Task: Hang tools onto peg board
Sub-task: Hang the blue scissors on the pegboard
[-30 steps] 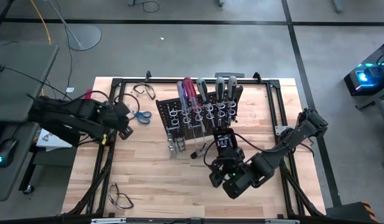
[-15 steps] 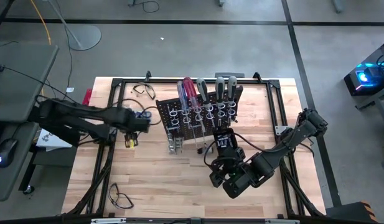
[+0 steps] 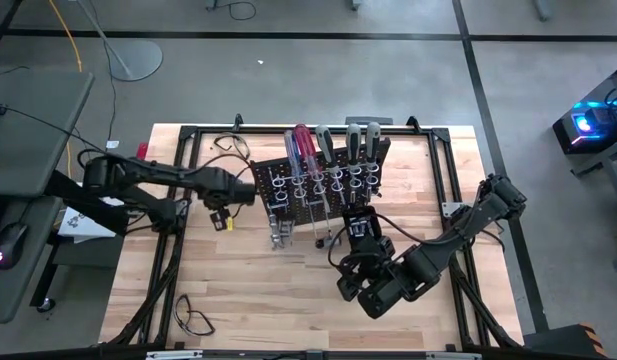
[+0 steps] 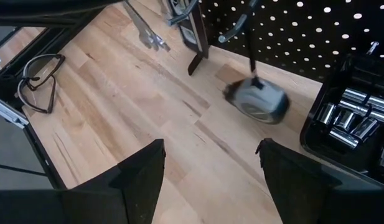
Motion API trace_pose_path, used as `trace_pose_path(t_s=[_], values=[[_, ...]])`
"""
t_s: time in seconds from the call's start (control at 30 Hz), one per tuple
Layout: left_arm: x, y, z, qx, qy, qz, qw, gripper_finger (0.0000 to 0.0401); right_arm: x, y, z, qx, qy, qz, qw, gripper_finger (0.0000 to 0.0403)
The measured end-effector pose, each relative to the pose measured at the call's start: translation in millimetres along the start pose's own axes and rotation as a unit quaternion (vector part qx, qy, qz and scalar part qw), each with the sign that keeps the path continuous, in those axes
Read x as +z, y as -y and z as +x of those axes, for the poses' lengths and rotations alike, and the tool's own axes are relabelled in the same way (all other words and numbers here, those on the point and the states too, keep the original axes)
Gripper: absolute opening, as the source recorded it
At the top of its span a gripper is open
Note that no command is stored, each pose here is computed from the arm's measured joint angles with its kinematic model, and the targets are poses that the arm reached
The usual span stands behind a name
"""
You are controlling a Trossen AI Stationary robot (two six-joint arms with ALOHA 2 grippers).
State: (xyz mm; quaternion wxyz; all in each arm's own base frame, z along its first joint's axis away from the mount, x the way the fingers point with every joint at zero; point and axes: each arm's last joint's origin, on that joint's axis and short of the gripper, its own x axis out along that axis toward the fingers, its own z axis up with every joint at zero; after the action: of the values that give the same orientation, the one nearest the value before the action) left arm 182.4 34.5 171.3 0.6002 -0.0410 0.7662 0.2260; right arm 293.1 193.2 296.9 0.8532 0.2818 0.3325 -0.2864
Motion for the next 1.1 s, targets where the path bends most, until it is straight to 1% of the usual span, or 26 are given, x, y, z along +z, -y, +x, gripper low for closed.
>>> trace_pose_path(t_s=[0.1,0.17,0.23,0.3,0.47,0.63,0.7,0.83,0.97,1.03,1.1], values=[[5,-11,-2,-0.007,0.000,-0.068,0.998,0.0254,0,0,0,0.000,-0.001,0.000,1.000,0.0252],[6,-19,-1,-0.008,-0.006,-0.096,0.995,0.0254,0,0,0,0.000,-0.001,0.000,1.000,0.0252],[8,-28,0,-0.012,-0.007,-0.103,0.995,0.0254,0,0,0,0.000,0.000,0.000,1.000,0.0252],[12,-35,-1,-0.013,0.000,-0.087,0.996,0.0254,0,0,0,0.000,-0.001,0.000,1.000,0.0252],[24,-46,-8,0.002,0.051,0.004,0.999,0.0254,0,0,0,0.000,-0.003,-0.004,1.000,0.0252],[34,-54,-11,0.016,0.091,0.113,0.989,0.0254,-1,0,0,0.001,-0.009,-0.004,1.000,0.0252],[36,-56,-10,0.016,0.101,0.155,0.983,0.0254,-1,0,0,0.001,-0.010,-0.004,1.000,0.0252],[35,-57,-3,-0.017,0.108,0.242,0.964,0.0250,-1,0,0,0.002,-0.016,-0.004,1.000,0.0252],[33,-56,10,-0.004,0.109,0.324,0.940,0.0241,-1,0,0,0.002,-0.017,-0.005,1.000,0.0252],[33,-56,15,0.006,0.112,0.346,0.931,0.0238,-1,0,0,0.003,-0.019,-0.004,1.000,0.0252],[35,-55,20,0.021,0.125,0.357,0.926,0.0234,-1,0,0,0.003,-0.020,-0.004,1.000,0.0252]])
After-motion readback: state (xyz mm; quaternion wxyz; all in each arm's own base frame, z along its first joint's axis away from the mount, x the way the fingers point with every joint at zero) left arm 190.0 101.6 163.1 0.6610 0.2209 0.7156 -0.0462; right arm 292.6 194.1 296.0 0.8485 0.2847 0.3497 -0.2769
